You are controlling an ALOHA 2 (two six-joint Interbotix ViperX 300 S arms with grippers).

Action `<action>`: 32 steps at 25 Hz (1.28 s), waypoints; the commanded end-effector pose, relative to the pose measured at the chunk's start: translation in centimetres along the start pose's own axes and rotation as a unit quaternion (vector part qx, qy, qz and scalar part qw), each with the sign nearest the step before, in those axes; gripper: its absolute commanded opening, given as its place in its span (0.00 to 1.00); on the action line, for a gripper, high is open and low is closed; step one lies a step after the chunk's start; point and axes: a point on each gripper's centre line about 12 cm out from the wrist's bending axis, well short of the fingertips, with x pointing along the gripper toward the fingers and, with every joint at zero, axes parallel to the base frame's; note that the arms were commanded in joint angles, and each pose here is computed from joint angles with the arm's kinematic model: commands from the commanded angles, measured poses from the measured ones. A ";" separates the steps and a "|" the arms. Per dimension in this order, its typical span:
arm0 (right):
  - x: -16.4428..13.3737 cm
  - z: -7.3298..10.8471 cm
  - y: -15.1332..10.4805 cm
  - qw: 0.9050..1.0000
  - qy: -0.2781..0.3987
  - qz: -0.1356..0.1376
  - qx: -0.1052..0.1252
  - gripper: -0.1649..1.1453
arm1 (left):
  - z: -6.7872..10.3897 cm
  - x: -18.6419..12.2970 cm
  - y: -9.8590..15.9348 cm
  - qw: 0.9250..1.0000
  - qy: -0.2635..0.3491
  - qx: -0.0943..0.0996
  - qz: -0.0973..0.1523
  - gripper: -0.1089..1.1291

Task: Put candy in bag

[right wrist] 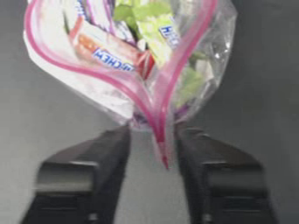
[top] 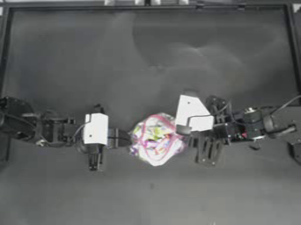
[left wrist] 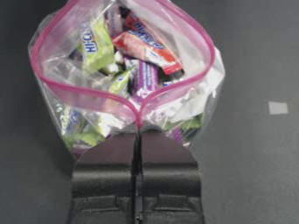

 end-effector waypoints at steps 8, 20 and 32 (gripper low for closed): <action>-1.7 -0.3 -1.5 1.000 -0.011 -0.006 0.023 0.90 | 1.4 -0.1 0.1 1.000 -0.022 -0.001 0.002 0.16; -3.3 -3.8 -3.3 0.998 0.045 -0.035 0.035 0.90 | 1.4 -0.2 0.0 1.000 -0.021 -0.001 0.001 0.16; -3.4 -7.7 -4.1 0.995 0.080 -0.030 0.060 0.90 | 1.6 0.0 0.1 1.000 -0.023 -0.002 0.002 0.16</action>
